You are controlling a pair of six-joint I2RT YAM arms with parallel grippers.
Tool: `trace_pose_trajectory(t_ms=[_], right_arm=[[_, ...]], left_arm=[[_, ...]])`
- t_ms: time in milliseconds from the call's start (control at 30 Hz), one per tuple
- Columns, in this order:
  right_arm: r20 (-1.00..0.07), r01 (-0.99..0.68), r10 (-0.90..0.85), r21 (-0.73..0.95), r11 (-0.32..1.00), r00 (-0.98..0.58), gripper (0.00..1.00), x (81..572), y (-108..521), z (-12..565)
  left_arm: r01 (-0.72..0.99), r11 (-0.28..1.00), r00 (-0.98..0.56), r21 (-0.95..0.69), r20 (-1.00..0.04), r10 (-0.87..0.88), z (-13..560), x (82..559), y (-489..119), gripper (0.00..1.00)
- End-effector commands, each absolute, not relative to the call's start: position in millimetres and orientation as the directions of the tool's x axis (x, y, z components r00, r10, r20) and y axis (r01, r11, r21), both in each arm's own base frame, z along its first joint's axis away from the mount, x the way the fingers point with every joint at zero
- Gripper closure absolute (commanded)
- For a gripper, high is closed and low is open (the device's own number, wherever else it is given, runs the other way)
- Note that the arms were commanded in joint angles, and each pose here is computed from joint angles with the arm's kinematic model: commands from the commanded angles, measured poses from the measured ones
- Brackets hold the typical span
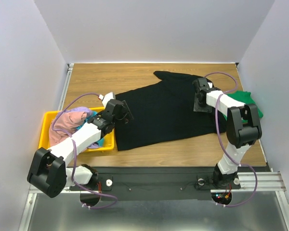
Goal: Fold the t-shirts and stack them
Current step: Fold the tshirt
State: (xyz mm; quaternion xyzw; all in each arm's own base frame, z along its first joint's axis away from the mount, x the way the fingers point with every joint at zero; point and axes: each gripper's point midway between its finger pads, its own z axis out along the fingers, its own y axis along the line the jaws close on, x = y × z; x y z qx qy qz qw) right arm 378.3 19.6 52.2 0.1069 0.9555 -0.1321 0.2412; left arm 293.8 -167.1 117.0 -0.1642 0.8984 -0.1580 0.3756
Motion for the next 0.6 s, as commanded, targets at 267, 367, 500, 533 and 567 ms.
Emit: trace_pose_trajectory(t_ms=[267,367,500,533,567], right_arm=[[-0.6,0.416,0.114,-0.394,0.819,-0.792,0.65,409.2,-24.4,75.0],[-0.599,0.408,0.101,-0.402,0.82,-0.794,0.75,410.3,-25.1,77.5],[-0.596,0.392,0.071,-0.429,0.814,-0.8,0.92,418.0,-27.4,81.2],[-0.597,0.389,0.058,-0.443,0.808,-0.8,1.0,420.7,-29.7,83.9],[-0.599,0.388,0.049,-0.452,0.803,-0.799,1.0,424.6,-30.1,85.5]], left_arm=[[-0.196,0.899,-0.645,-0.391,-0.639,-0.419,113.9,296.2,-148.4,0.01],[-0.198,0.899,-0.643,-0.391,-0.641,-0.42,113.3,298.3,-148.4,0.01],[-0.199,0.901,-0.643,-0.385,-0.643,-0.416,113.2,300.7,-148.3,0.01],[-0.201,0.902,-0.642,-0.382,-0.644,-0.416,113.0,300.9,-147.2,0.01],[-0.203,0.903,-0.642,-0.379,-0.645,-0.415,112.5,301.2,-146.4,0.01]])
